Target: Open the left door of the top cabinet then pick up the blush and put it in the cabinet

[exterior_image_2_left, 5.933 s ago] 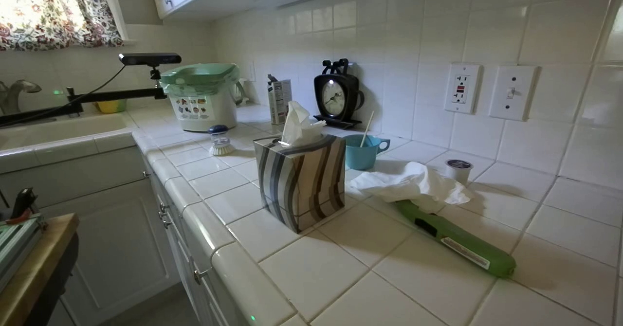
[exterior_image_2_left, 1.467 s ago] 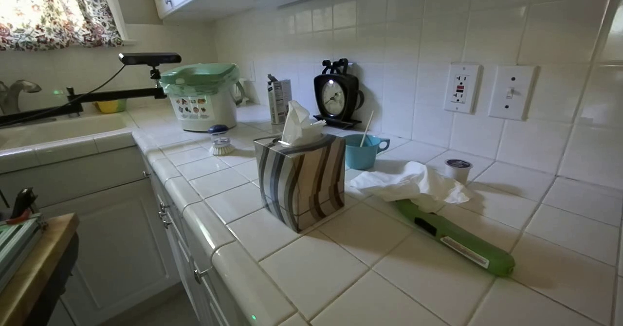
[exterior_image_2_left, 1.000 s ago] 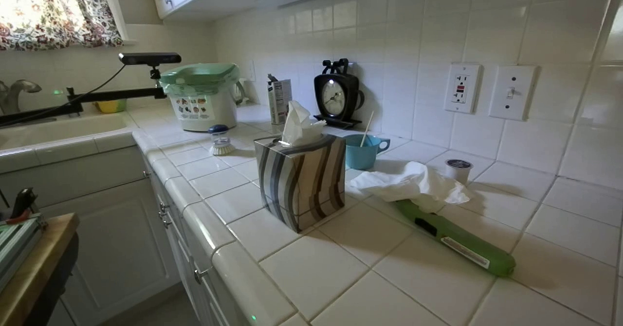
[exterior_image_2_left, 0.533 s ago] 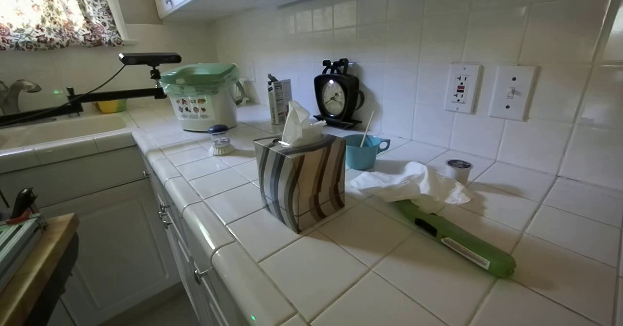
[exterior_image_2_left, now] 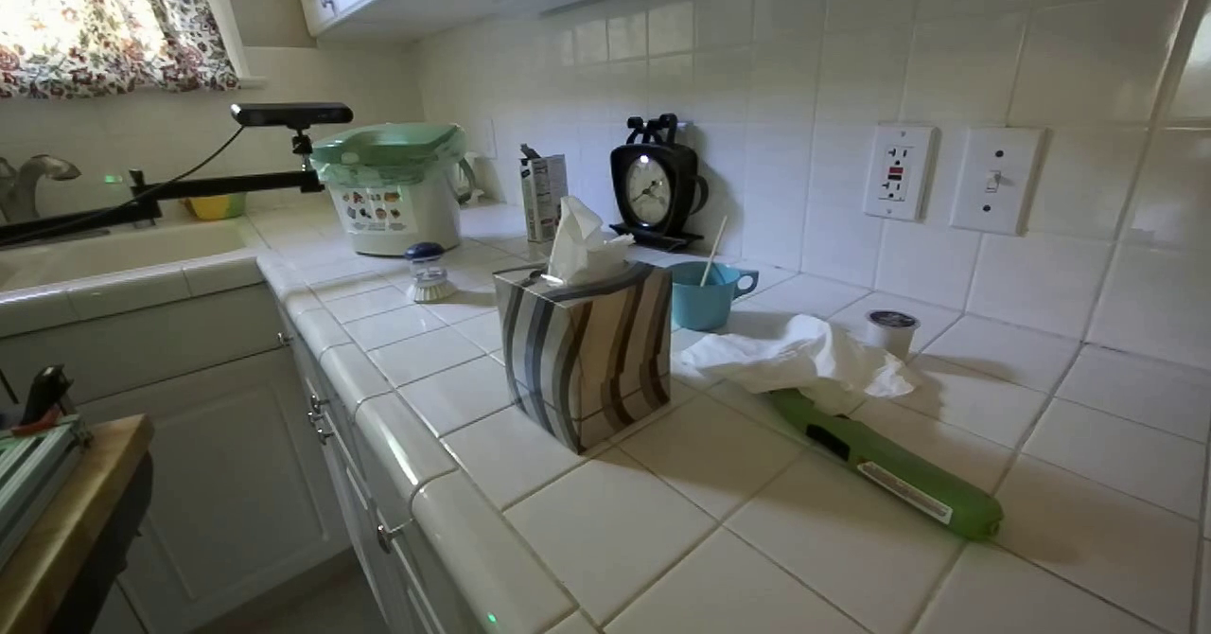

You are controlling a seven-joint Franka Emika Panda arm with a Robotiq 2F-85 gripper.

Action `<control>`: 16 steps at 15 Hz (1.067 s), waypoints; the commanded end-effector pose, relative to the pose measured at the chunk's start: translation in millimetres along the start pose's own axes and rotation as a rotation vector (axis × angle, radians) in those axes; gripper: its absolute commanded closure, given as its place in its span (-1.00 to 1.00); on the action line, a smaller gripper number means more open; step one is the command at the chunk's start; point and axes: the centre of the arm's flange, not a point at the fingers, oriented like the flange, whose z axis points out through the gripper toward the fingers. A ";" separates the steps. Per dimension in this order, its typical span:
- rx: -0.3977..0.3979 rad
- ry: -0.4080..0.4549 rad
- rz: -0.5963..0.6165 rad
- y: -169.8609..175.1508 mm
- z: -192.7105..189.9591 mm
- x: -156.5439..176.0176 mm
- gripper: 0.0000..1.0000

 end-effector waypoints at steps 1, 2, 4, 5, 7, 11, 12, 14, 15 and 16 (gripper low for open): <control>0.083 0.005 -0.018 -11.3 2.1 17.3 -1.00; 0.094 0.003 -0.027 -15.8 4.9 21.2 -1.00; 0.113 -0.003 -0.037 -23.7 10.6 28.9 -1.00; 0.109 -0.011 -0.033 -27.7 13.1 31.7 -1.00; 0.100 -0.021 -0.015 -34.2 13.1 34.8 -1.00; 0.109 -0.034 0.026 -55.4 6.2 32.5 -1.00; 0.123 -0.044 0.021 -62.7 5.0 31.1 -1.00; 0.148 -0.078 -0.002 -77.5 2.8 25.6 -1.00; 0.138 -0.107 -0.002 -82.6 2.1 21.2 -1.00; 0.111 -0.143 0.003 -84.9 0.6 14.8 -1.00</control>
